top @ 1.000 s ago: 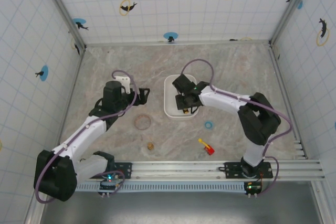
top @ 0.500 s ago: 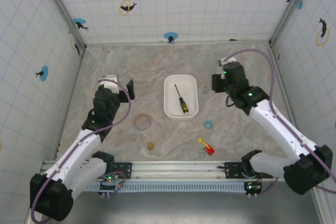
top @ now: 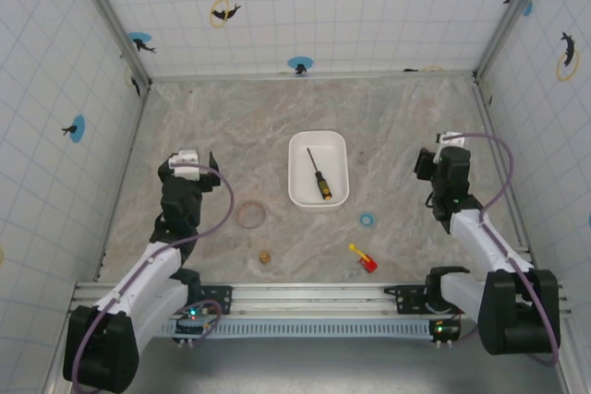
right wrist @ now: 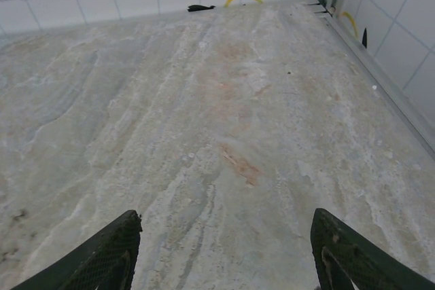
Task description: Put the screwdriver in the bin
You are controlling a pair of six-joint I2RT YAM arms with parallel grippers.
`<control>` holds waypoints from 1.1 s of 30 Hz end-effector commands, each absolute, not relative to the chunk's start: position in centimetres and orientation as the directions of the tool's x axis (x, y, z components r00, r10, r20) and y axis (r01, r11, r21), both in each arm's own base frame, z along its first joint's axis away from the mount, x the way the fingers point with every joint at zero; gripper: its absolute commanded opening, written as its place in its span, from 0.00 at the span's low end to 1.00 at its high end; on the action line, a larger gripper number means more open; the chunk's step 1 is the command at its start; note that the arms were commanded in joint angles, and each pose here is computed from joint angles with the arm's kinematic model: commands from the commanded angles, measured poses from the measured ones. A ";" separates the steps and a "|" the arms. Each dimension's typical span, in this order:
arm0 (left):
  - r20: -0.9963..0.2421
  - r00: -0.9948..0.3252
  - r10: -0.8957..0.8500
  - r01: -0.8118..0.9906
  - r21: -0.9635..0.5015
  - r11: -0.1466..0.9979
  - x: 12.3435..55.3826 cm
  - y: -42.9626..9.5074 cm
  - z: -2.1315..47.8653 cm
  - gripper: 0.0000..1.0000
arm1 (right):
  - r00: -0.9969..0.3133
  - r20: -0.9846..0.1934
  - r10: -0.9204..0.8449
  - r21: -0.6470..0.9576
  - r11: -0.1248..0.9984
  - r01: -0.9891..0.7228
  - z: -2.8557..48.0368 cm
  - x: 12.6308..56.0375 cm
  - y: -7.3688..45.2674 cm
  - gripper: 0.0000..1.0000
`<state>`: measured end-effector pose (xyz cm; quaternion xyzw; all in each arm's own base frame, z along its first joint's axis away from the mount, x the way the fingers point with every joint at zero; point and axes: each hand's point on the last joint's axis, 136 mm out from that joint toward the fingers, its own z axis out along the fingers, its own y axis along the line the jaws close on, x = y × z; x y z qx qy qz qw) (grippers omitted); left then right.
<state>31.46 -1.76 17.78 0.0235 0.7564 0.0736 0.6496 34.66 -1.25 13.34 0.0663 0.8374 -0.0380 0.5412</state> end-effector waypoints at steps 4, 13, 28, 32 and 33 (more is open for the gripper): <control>-0.994 -0.048 0.099 -0.084 0.103 0.991 30.6 0.1 17.5 0.97 | -0.136 -0.986 0.093 0.058 0.968 0.243 15.4 35.2 -3.1 0.68; -0.998 -0.064 0.026 -0.058 0.029 0.998 31.4 1.3 15.7 0.97 | -0.124 -0.989 0.084 0.046 0.958 0.284 13.7 35.9 -3.9 0.68; -0.992 -0.129 0.014 -0.003 0.014 1.000 37.1 0.7 12.7 0.97 | -0.172 -0.985 0.032 -0.026 0.946 0.322 12.5 36.8 -3.3 0.69; -0.989 -0.143 0.027 0.018 0.024 1.000 37.5 0.3 12.5 0.97 | -0.190 -0.981 0.049 -0.017 0.943 0.331 12.3 37.2 -3.6 0.71; -0.990 -0.140 0.028 0.018 0.026 1.000 37.6 0.3 12.5 0.97 | -0.191 -0.980 0.055 -0.012 0.944 0.331 12.3 37.3 -3.7 0.71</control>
